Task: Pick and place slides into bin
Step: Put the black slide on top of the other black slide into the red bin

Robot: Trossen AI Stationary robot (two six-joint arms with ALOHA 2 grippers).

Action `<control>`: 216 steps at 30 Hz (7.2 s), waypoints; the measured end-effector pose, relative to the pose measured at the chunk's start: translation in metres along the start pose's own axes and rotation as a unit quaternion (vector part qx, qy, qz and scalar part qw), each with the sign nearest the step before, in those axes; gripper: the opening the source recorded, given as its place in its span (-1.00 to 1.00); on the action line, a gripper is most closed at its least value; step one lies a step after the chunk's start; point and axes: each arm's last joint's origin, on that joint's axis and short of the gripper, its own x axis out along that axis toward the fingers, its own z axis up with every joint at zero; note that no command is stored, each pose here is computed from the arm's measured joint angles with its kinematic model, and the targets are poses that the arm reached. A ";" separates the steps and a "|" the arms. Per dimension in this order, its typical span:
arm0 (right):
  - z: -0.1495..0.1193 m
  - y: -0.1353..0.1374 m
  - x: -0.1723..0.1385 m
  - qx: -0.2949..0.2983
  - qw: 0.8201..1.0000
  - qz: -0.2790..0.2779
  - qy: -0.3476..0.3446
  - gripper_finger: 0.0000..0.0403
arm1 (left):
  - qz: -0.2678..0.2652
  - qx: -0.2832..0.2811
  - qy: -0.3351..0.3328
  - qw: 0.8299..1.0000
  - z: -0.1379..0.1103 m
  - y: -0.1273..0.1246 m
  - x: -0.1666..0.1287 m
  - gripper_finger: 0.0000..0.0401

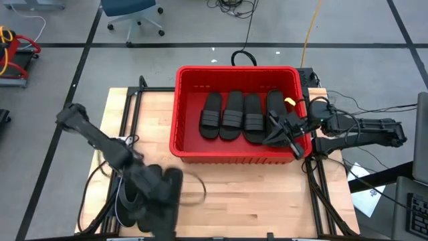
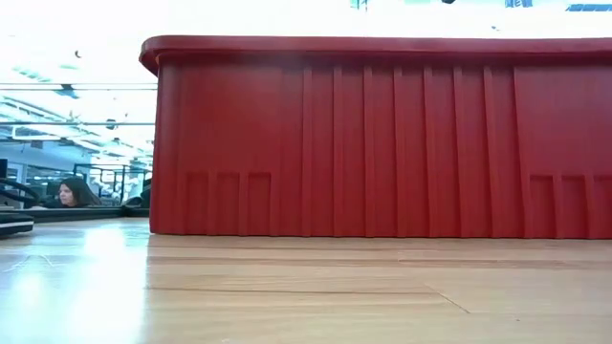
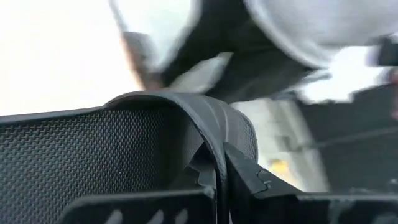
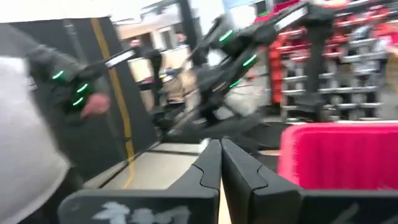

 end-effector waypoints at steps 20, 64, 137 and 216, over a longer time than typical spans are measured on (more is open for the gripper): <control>-0.004 -0.012 0.008 0.008 0.994 -0.105 -0.007 -1.00 | 0.285 0.180 -0.206 0.919 0.096 0.047 -0.187 -0.99; 0.031 -0.091 -0.018 -0.089 0.952 -0.211 0.201 -0.83 | 0.124 0.074 -0.070 0.987 0.173 0.293 -0.168 -1.00; 0.018 -0.142 0.045 -0.204 0.927 -0.109 0.295 -0.32 | 0.140 0.056 -0.030 0.988 0.165 0.294 -0.159 -1.00; 0.065 -0.082 0.027 -0.333 0.788 -0.431 0.285 0.10 | 0.154 -0.109 -0.267 0.945 0.168 0.307 -0.267 -0.99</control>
